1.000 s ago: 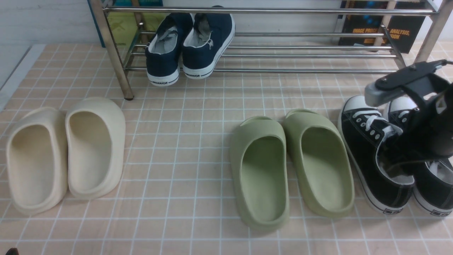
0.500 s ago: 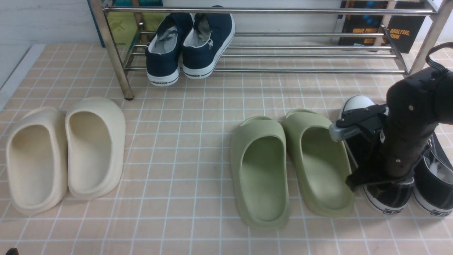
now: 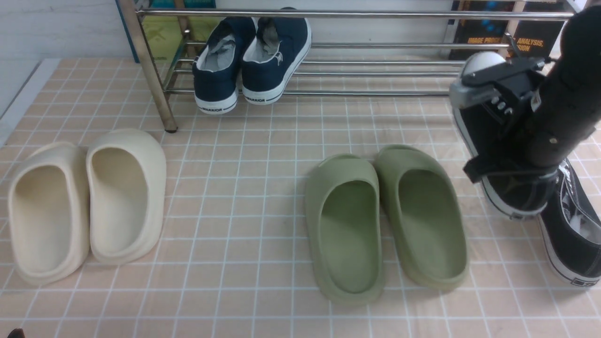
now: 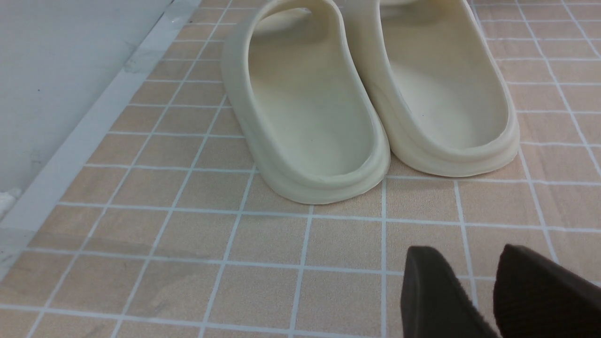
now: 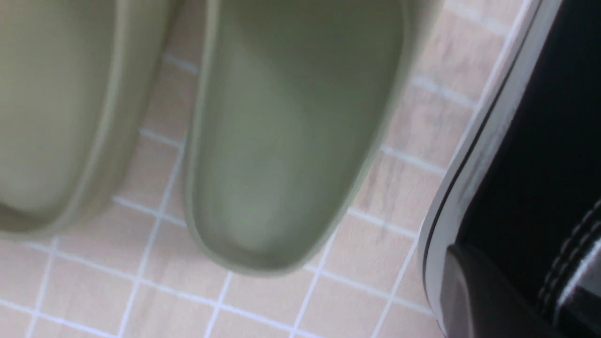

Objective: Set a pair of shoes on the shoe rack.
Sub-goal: Use the right arm to put a shoe into the shoe rack

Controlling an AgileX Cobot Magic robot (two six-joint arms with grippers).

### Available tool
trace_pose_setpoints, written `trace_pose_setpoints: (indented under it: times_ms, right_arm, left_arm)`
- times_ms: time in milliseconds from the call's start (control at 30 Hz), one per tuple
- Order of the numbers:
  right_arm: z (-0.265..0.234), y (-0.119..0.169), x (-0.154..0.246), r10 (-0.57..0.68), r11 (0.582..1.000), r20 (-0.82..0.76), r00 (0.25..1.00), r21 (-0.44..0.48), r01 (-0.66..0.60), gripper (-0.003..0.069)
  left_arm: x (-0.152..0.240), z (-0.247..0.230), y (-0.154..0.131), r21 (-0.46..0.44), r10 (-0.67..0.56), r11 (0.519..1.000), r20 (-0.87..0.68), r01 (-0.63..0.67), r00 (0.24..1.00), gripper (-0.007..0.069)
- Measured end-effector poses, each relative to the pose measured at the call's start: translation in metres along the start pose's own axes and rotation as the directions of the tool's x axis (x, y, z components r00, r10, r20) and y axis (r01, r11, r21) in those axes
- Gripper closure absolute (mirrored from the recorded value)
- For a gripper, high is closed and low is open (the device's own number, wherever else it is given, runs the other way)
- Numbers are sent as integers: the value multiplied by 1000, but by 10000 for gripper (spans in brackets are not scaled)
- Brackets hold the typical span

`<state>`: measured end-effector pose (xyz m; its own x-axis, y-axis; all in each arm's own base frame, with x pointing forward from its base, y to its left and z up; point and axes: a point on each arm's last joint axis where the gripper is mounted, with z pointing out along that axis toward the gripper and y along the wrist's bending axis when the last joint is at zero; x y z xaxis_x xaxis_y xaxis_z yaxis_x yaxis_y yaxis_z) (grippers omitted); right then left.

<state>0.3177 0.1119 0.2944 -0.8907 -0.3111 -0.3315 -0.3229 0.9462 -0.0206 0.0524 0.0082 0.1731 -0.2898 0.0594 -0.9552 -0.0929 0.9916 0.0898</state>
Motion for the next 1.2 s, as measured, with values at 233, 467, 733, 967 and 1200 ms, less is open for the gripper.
trace_pose_setpoints:
  times_ms: [233, 467, 733, 967, 1200]
  right_arm:
    - [9, 0, -44, -16, 1000, 28, 999, 12, 15, 653]
    - [42, -1, -85, -54, 998, 41, 998, 33, 53, 653]
    - [75, 0, -123, -76, 997, 76, 994, 41, 73, 653]
    - [84, -6, -143, -110, 989, 139, 984, 116, 94, 653]
    - [87, -10, -152, -94, 985, 213, 972, 161, 60, 617]
  left_arm:
    - [0, 0, 0, 0, 0, 1000, 0, 0, 1000, 389]
    - [0, 0, 0, 0, 0, 1000, 0, 0, 1000, 389]
    - [0, 0, 0, 0, 0, 1000, 0, 0, 1000, 389]
    - [0, 0, 0, 0, 0, 1000, 0, 0, 1000, 389]
    - [0, 0, 0, 0, 0, 1000, 0, 0, 1000, 389]
